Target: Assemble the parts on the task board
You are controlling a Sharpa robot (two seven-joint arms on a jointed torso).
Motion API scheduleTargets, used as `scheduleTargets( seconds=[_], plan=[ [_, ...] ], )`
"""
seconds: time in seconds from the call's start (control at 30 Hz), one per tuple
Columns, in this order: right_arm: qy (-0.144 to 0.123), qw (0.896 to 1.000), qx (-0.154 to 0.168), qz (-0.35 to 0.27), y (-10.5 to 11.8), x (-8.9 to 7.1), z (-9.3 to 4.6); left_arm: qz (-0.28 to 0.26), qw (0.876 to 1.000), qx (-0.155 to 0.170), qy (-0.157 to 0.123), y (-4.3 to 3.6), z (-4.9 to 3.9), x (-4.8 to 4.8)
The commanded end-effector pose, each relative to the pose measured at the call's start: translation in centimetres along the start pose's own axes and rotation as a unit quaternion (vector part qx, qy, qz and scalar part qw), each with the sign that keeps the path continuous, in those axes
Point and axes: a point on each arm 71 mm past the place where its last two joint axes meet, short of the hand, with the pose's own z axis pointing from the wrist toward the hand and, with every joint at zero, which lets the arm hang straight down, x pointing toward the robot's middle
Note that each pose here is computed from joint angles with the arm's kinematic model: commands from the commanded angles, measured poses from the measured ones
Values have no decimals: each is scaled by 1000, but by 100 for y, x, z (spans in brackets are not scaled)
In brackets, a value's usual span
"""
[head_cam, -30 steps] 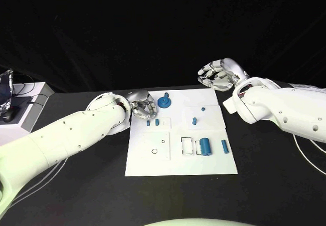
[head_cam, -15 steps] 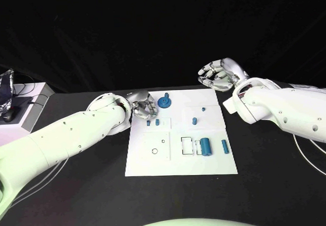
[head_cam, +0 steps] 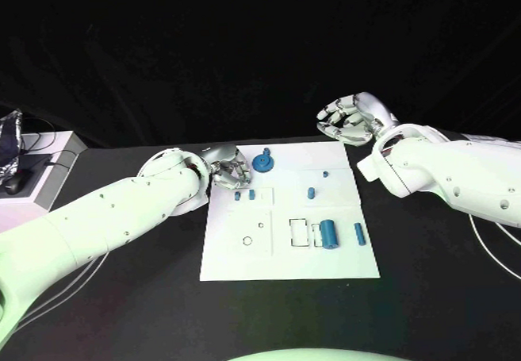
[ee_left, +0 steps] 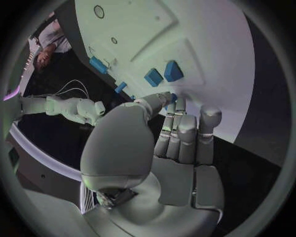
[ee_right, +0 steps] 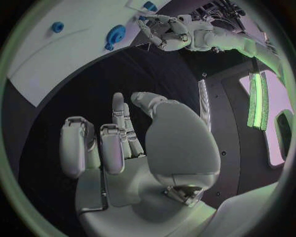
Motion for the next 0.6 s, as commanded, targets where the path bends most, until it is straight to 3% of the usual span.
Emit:
scheduleTargets(
  seconds=[0.03, 0.6],
  plan=[
    [6, 1000, -6, -1, 10, 10, 0, -3, 1000, -16, -1, 41, -5, 3],
    [7, 1000, -6, -1, 4, 10, -3, -13, 1000, -17, -7, 41, -10, -9]
  ],
)
